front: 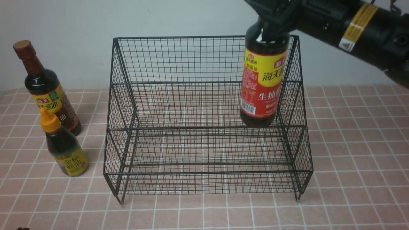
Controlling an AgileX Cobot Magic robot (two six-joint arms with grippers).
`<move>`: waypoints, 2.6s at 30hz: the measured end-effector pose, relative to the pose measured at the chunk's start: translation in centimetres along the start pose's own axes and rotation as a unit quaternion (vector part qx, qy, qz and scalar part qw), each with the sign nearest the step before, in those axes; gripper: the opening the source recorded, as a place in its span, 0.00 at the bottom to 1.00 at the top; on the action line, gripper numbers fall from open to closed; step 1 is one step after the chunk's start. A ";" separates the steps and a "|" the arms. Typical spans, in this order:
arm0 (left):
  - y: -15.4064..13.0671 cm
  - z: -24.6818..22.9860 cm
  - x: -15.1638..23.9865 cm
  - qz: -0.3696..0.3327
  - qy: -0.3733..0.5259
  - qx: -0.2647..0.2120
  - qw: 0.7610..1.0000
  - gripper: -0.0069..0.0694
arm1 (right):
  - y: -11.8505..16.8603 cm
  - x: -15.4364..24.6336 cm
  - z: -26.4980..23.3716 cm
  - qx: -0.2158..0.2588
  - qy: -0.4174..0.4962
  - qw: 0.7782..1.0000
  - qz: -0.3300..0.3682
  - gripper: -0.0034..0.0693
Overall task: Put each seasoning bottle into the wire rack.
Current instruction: Use the right arm to put the condiment bottle back on the shelf, then use the left arm to grab the condiment bottle closest to it
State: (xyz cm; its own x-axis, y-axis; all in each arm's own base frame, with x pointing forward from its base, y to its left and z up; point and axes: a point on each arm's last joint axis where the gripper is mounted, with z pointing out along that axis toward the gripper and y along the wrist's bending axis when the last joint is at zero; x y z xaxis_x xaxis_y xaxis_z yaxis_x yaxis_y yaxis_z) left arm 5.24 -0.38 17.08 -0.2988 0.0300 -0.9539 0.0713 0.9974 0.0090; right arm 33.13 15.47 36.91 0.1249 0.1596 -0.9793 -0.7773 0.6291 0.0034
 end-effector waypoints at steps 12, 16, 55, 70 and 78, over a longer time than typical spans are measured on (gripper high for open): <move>0.0 0.0 0.0 0.000 0.000 0.000 1.000 0.08 | -1.3 0.5 0.4 0.053 -0.004 0.999 0.012 0.42; 0.0 0.0 0.0 0.000 0.000 0.000 1.000 0.08 | -2.1 1.5 0.4 0.091 0.013 0.996 -0.017 0.42; 0.0 0.0 0.0 0.000 0.000 0.000 1.000 0.08 | 1.8 8.3 -1.6 0.083 0.101 0.991 0.038 0.52; 0.0 0.0 0.0 0.000 0.000 0.000 1.000 0.08 | 3.0 1.4 -4.8 0.143 0.104 0.984 -0.005 0.64; 0.0 0.0 0.0 0.000 0.000 0.000 1.000 0.08 | 5.3 -5.6 -14.0 0.296 0.201 0.934 -0.010 0.26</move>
State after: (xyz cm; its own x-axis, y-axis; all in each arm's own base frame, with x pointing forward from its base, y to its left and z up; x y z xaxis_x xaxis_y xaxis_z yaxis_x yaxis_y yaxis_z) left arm 5.24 -0.38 17.08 -0.2988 0.0300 -0.9539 0.0713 0.9974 0.0090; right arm 19.65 7.25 39.56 -0.1990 -0.0811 -0.9766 -0.2861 0.9580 -0.0212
